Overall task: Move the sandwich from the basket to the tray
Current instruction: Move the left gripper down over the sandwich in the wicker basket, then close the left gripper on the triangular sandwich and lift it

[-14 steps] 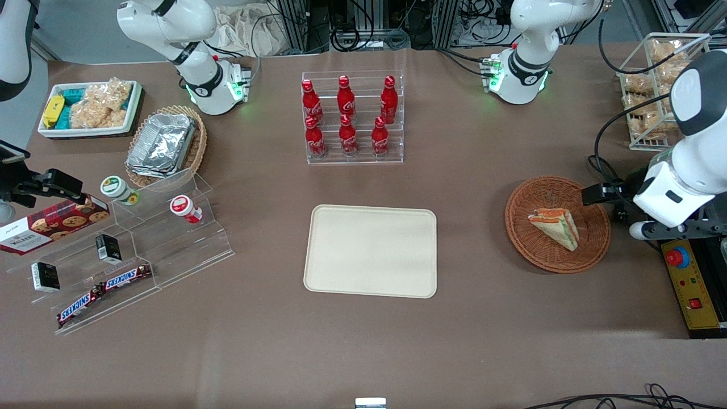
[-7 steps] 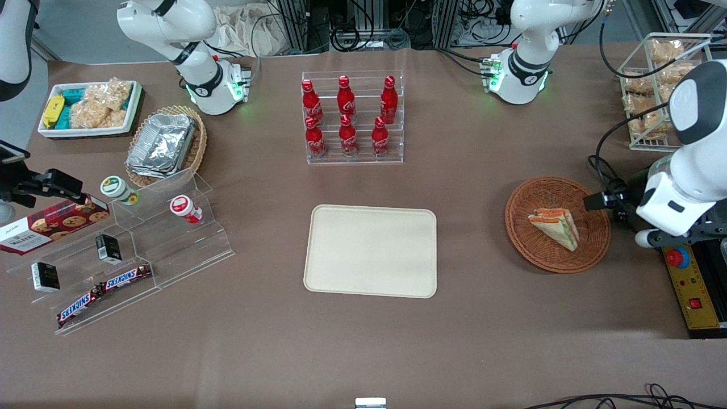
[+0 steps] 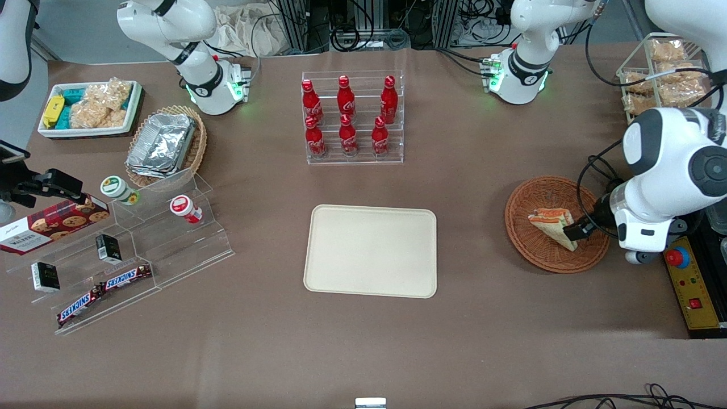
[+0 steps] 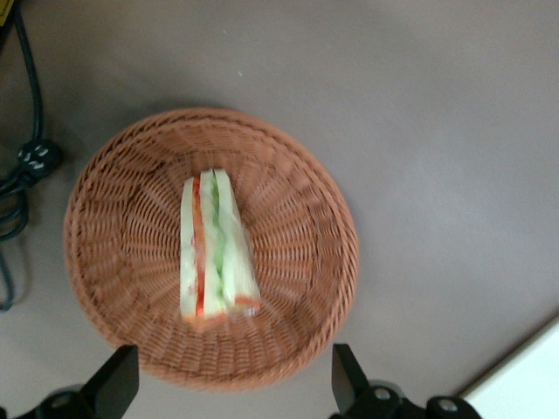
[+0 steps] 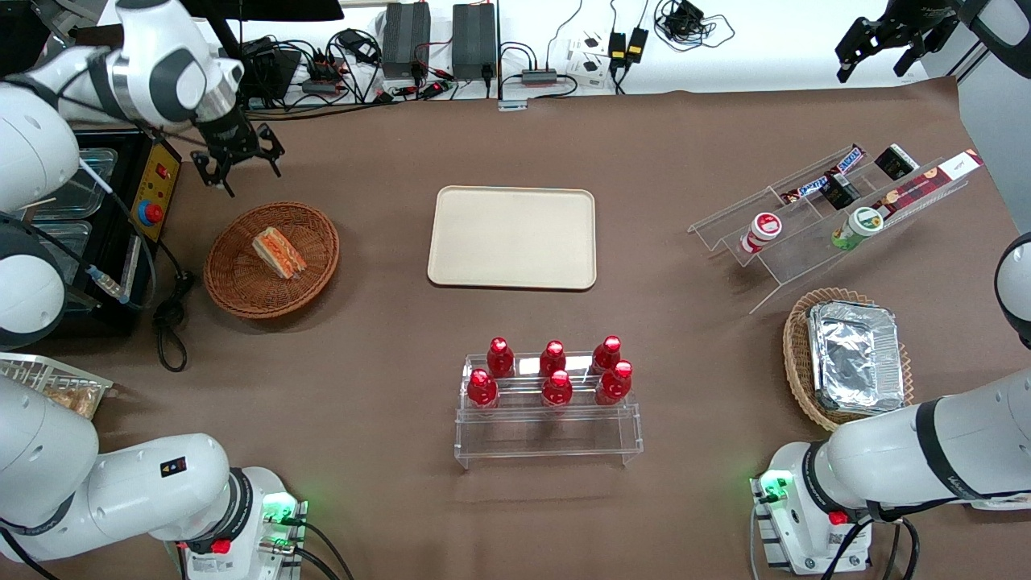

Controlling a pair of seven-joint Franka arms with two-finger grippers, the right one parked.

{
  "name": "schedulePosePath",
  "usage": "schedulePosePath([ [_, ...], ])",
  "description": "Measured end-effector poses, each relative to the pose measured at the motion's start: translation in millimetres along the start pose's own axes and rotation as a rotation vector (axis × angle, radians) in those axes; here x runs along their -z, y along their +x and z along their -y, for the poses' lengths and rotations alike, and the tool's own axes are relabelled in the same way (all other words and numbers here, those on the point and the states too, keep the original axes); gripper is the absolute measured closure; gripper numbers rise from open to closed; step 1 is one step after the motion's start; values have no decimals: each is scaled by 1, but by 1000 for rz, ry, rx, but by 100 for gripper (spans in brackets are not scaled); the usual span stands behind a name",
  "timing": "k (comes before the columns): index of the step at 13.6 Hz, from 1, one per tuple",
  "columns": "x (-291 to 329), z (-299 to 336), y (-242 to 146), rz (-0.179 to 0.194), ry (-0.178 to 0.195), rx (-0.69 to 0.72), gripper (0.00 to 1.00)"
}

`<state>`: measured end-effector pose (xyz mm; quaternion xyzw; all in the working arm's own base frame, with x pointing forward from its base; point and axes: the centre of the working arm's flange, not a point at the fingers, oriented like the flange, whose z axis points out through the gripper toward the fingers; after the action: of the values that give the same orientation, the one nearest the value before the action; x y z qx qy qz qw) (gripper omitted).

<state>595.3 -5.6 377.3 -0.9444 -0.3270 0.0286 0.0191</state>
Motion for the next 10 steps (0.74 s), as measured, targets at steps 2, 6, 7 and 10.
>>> schedulePosePath([
  [2, -36, 27, 3, 14, 4, 40, 0],
  [6, -76, 51, 0, -10, -26, 100, 0],
  [7, -84, 53, -3, -13, -31, 116, 0],
  [10, -96, 53, -10, -3, -29, 175, 0],
])
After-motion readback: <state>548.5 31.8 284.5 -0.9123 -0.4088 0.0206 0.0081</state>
